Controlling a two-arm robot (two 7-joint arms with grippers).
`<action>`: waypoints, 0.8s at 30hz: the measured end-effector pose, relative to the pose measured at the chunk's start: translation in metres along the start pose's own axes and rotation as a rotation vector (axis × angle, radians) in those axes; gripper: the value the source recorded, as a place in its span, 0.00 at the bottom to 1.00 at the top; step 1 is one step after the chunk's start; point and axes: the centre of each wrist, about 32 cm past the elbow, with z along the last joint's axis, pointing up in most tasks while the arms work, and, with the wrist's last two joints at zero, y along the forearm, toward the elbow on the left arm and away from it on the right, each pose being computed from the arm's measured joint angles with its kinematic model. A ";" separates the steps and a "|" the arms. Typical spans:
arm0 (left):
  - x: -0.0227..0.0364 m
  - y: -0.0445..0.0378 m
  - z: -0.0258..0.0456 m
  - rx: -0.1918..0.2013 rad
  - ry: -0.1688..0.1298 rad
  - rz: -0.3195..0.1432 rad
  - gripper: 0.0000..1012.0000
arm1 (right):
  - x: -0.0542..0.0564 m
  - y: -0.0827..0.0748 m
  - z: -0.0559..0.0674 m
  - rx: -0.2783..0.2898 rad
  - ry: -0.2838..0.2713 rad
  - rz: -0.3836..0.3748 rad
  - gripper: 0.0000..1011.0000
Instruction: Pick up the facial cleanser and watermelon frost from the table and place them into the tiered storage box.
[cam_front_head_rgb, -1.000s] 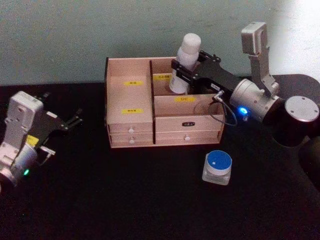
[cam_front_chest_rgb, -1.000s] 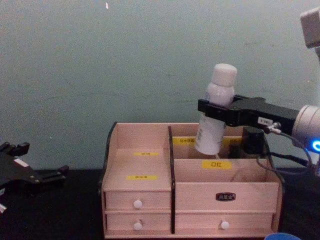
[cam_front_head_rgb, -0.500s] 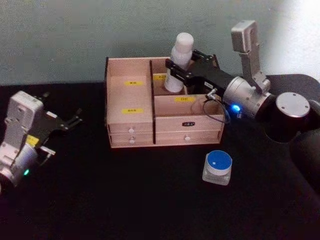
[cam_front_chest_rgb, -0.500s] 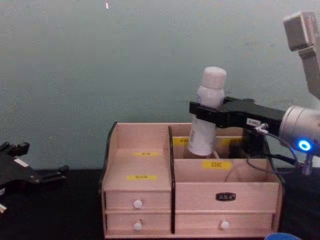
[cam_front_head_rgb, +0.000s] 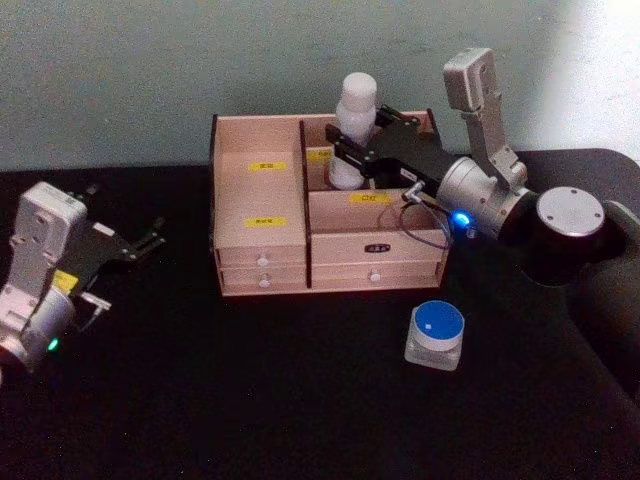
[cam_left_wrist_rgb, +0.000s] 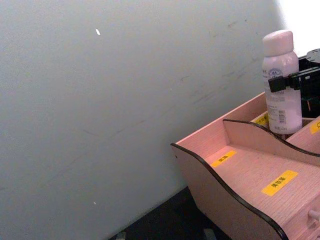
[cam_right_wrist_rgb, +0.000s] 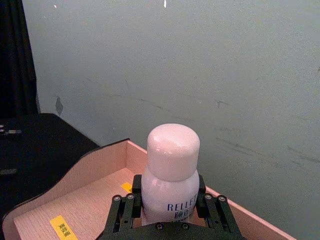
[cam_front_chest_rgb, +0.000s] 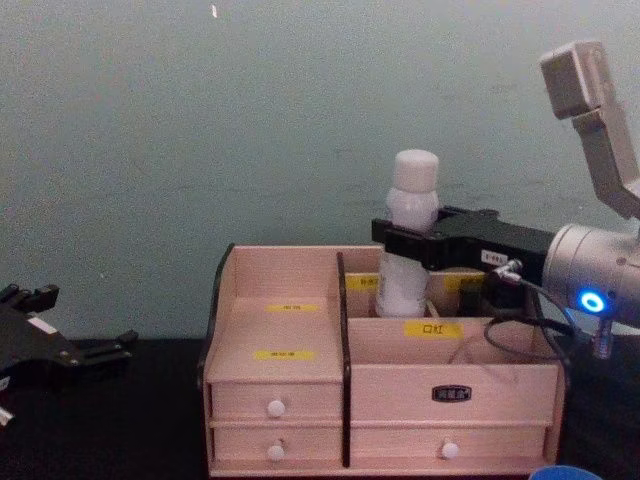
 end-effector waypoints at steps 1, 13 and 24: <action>0.0000 0.0000 0.0000 0.000 0.000 0.000 0.99 | 0.000 0.000 -0.001 -0.003 0.000 -0.001 0.58; 0.0000 0.0000 0.0000 0.000 0.000 0.000 0.99 | 0.000 0.000 -0.003 -0.032 -0.003 -0.004 0.58; 0.0000 0.0000 0.0000 0.000 0.000 0.000 0.99 | -0.001 0.002 -0.005 -0.067 -0.005 -0.012 0.58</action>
